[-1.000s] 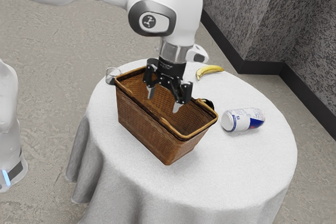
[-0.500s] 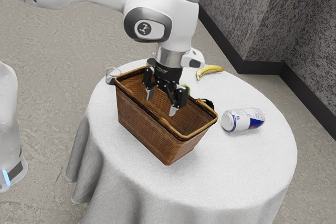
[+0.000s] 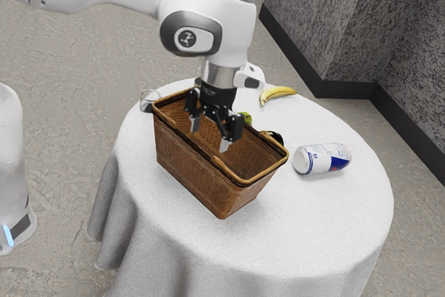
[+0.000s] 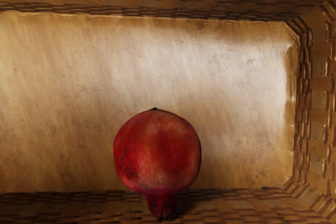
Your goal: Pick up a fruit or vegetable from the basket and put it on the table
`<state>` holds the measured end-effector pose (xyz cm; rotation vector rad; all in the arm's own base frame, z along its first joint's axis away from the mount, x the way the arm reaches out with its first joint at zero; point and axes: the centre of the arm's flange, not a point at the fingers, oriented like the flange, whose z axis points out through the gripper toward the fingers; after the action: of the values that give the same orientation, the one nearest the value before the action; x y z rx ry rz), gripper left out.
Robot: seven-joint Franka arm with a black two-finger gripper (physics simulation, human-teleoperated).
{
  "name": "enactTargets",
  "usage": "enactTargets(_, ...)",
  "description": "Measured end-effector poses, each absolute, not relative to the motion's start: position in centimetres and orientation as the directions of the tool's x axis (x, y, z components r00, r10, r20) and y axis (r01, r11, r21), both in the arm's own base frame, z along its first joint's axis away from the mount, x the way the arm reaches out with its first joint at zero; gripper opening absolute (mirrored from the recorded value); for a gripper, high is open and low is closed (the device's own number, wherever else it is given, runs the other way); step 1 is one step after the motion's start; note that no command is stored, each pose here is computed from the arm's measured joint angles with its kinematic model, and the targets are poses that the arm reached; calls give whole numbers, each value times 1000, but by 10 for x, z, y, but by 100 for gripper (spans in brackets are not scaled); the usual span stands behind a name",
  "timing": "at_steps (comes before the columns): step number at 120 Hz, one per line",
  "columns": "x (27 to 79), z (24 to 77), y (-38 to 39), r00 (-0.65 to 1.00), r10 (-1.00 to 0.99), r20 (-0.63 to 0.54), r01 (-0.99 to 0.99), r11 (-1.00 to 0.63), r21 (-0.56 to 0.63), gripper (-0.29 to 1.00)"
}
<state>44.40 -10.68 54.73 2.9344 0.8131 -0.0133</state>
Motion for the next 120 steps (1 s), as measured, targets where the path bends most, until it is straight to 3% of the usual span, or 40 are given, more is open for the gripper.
enactTargets(61,474,496,-94,845,518,-132,531,-842,92,70)
enactTargets(120,472,466,-95,841,520,-147,537,-837,111,70)
